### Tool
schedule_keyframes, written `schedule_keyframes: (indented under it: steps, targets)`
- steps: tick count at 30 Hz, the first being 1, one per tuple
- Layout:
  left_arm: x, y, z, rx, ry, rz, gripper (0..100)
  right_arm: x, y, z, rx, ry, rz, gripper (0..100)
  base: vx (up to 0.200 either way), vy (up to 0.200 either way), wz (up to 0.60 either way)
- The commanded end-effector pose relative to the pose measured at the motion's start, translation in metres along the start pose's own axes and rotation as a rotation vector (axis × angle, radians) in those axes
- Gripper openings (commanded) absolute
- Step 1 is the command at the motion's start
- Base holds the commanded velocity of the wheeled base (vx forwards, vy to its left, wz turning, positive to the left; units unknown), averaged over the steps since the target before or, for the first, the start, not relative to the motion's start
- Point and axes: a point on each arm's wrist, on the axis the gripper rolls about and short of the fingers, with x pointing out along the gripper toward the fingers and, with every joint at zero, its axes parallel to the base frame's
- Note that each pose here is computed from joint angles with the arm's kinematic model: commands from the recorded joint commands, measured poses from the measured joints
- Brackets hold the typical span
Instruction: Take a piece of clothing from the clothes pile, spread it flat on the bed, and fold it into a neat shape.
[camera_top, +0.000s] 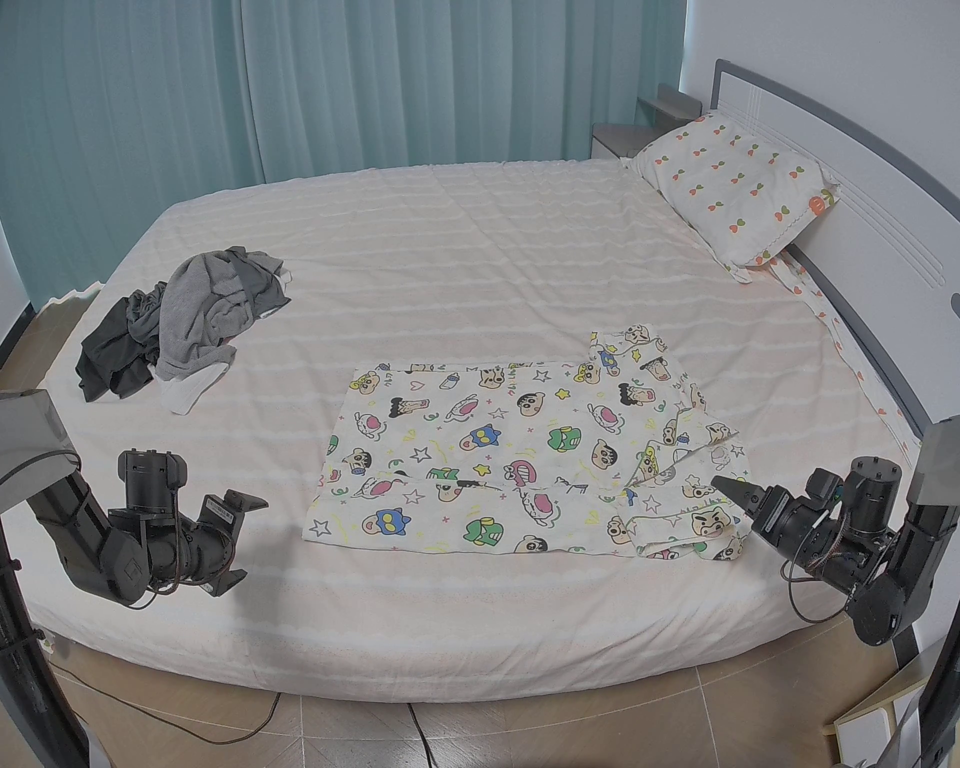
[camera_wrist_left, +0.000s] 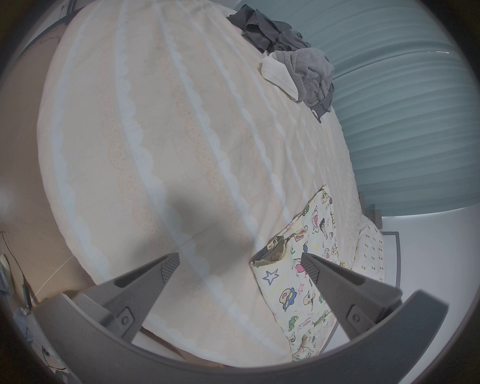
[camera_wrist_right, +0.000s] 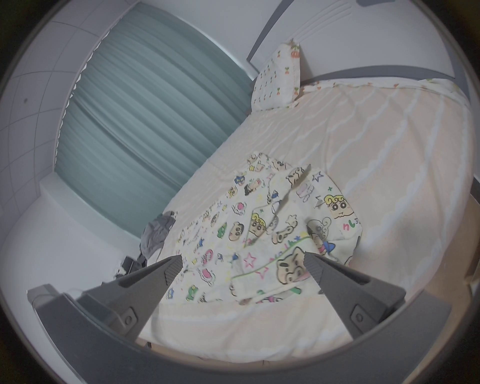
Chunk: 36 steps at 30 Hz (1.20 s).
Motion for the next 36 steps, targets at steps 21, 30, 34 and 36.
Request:
schedule_keyframes:
  steps: [21,30,34,36]
  targets:
    - [-0.013,0.004,-0.01,0.012,0.13,-0.09,100,0.031,-0.033,0.001,-0.022,0.101,0.002,100,0.0,0.0,0.0]
    - [-0.013,0.003,-0.01,0.012,0.128,-0.091,100,0.033,-0.03,-0.006,-0.032,0.124,0.007,0,0.0,0.0,0.0]
    - [-0.013,0.003,-0.01,0.015,0.128,-0.091,100,0.03,-0.03,-0.005,-0.045,0.112,-0.008,0,0.0,0.0,0.0]
    - [-0.013,0.003,-0.01,0.016,0.128,-0.091,100,0.029,-0.03,-0.004,-0.047,0.109,-0.009,0,0.0,0.0,0.0]
